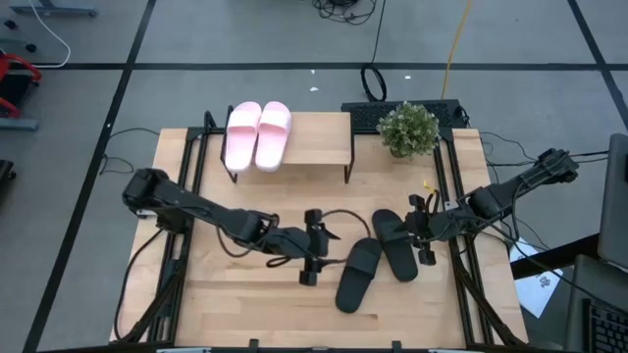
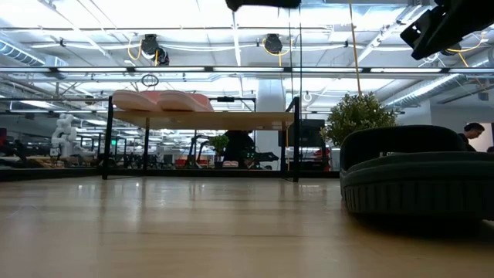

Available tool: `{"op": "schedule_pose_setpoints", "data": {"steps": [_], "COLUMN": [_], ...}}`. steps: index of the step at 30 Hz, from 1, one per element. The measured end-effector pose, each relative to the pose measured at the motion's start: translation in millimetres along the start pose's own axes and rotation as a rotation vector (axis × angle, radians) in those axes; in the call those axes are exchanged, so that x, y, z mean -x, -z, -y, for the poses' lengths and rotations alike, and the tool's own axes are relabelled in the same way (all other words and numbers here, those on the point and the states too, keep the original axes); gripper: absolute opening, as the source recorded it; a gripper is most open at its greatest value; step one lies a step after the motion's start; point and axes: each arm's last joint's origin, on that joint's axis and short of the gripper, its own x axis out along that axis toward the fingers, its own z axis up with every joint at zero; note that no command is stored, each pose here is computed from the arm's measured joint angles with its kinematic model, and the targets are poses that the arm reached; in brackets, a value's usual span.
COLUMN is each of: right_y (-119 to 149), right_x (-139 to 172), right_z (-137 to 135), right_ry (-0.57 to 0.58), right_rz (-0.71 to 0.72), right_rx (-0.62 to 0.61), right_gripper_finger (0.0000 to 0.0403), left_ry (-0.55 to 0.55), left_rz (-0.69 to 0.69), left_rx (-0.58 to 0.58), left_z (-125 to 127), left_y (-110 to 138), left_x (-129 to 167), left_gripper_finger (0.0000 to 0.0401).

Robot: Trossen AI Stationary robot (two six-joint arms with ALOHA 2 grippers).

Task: Pick and place slides into the shelf
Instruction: Put the left black slipper on the shelf

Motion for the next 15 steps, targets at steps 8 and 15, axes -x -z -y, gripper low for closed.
{"op": "schedule_pose_setpoints", "data": {"steps": [8,15], "right_y": [-3.9,-14.1], "right_x": [0.0,0.3], "right_z": [0.4,0.5], "right_ry": [0.035,0.046], "right_rz": [0.05,0.155], "right_rx": [-0.012,-0.052], "right_gripper_finger": [0.0105,0.0105], "left_ry": [0.052,0.036], "left_rz": [-0.098,-0.133], "left_rx": [-0.1,-0.115], "left_z": [11.4,24.3], "left_y": [25.4,46.6], "left_x": [-35.3,-64.9], "left_gripper_finger": [0.0255,0.0255]}}
